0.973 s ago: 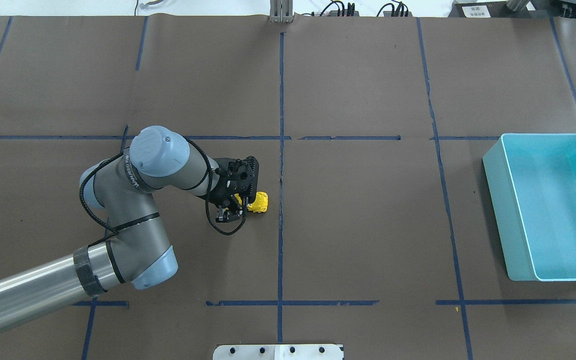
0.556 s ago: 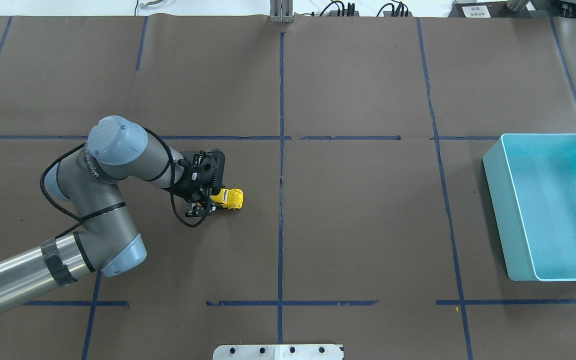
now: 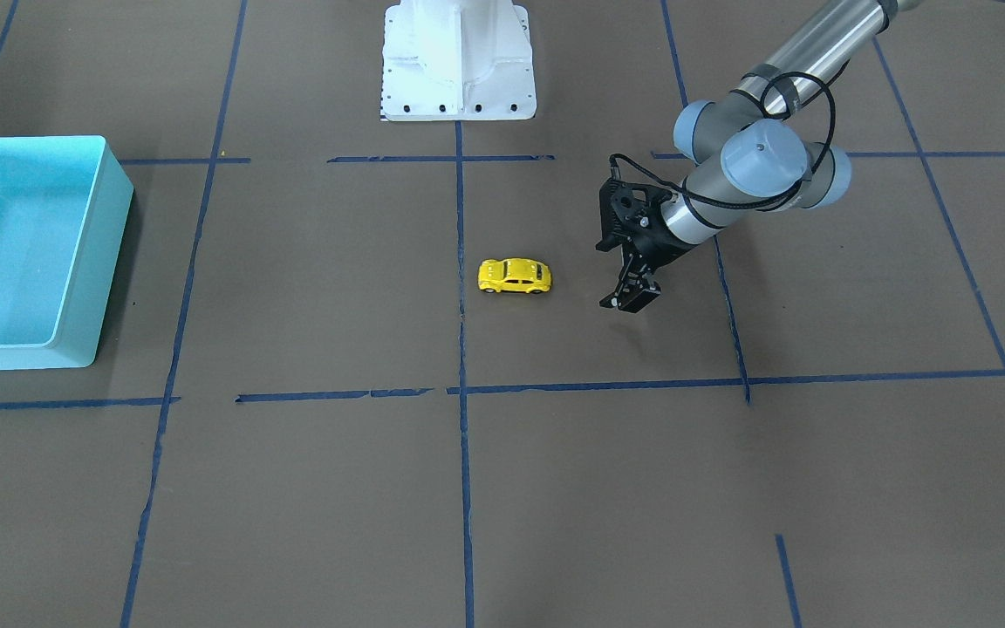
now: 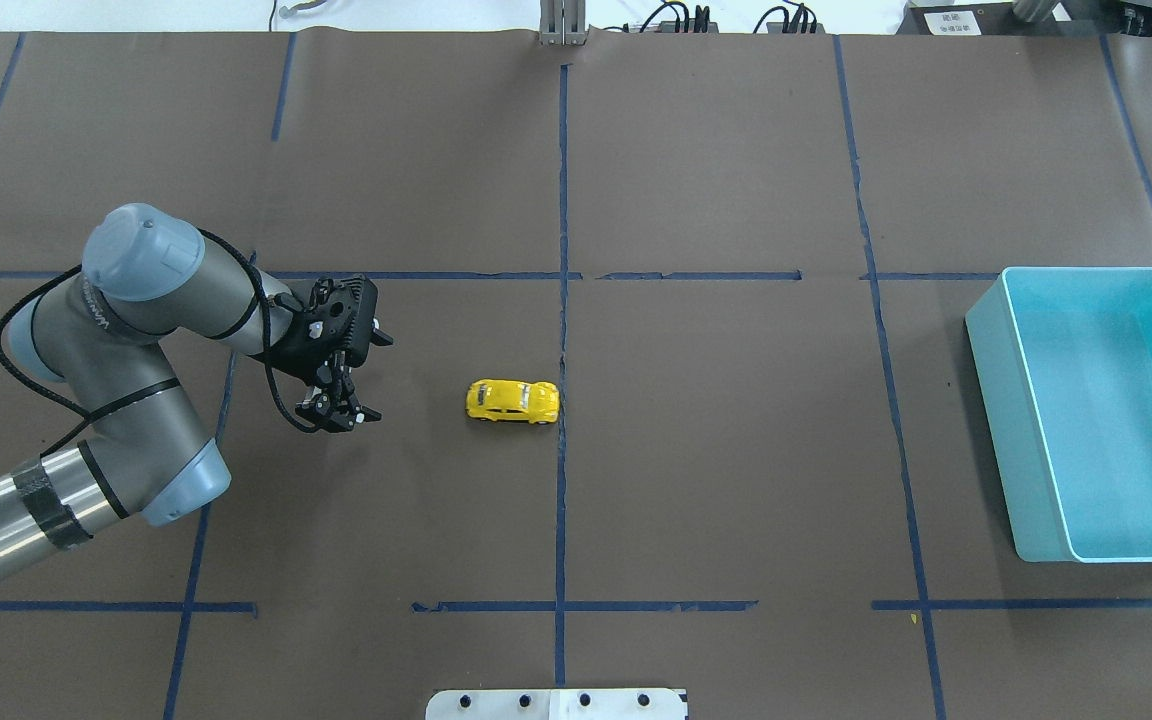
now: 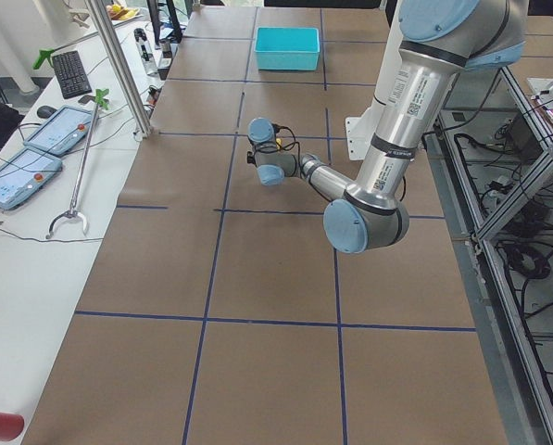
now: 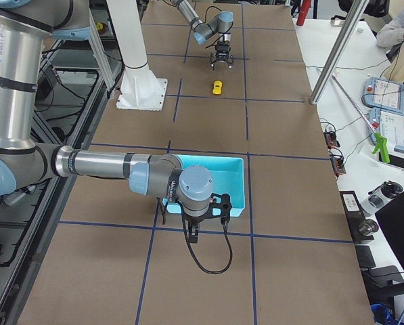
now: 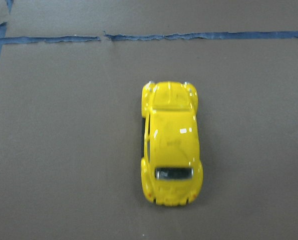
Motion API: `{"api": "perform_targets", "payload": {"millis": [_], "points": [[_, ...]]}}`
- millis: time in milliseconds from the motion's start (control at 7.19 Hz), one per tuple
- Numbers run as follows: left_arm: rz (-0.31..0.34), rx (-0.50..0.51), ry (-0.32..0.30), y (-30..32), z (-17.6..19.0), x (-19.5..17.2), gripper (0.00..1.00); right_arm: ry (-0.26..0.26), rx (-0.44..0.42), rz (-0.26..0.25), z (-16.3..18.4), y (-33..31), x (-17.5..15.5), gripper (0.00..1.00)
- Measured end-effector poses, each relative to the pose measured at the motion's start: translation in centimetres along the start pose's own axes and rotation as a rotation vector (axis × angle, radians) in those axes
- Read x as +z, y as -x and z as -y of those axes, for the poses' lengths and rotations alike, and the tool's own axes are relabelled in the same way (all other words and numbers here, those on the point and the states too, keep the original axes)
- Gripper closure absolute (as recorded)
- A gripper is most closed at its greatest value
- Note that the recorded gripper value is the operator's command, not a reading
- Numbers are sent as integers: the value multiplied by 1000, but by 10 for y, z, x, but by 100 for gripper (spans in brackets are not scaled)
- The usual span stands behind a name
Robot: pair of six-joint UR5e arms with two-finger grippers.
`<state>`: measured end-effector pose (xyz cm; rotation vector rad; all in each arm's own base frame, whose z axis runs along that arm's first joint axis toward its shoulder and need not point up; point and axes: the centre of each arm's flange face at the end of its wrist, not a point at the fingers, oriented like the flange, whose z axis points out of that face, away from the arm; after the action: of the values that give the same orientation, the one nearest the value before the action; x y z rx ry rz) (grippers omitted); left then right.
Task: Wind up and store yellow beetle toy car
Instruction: 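Raise and withdraw the left gripper as the car rolls toward the bin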
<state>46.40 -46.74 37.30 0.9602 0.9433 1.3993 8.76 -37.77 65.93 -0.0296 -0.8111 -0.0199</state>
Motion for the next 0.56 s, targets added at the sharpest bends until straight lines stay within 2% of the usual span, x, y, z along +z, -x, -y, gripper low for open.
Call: {"api": "perform_targets", "payload": {"millis": [278,556], "points": [[-23,-47,11,14,-13,-18,0,-1,-1,0,0,0,0,0],[-38,-163,81,31,-11,-44,0,-1,-1,0,0,0,0,0]]}}
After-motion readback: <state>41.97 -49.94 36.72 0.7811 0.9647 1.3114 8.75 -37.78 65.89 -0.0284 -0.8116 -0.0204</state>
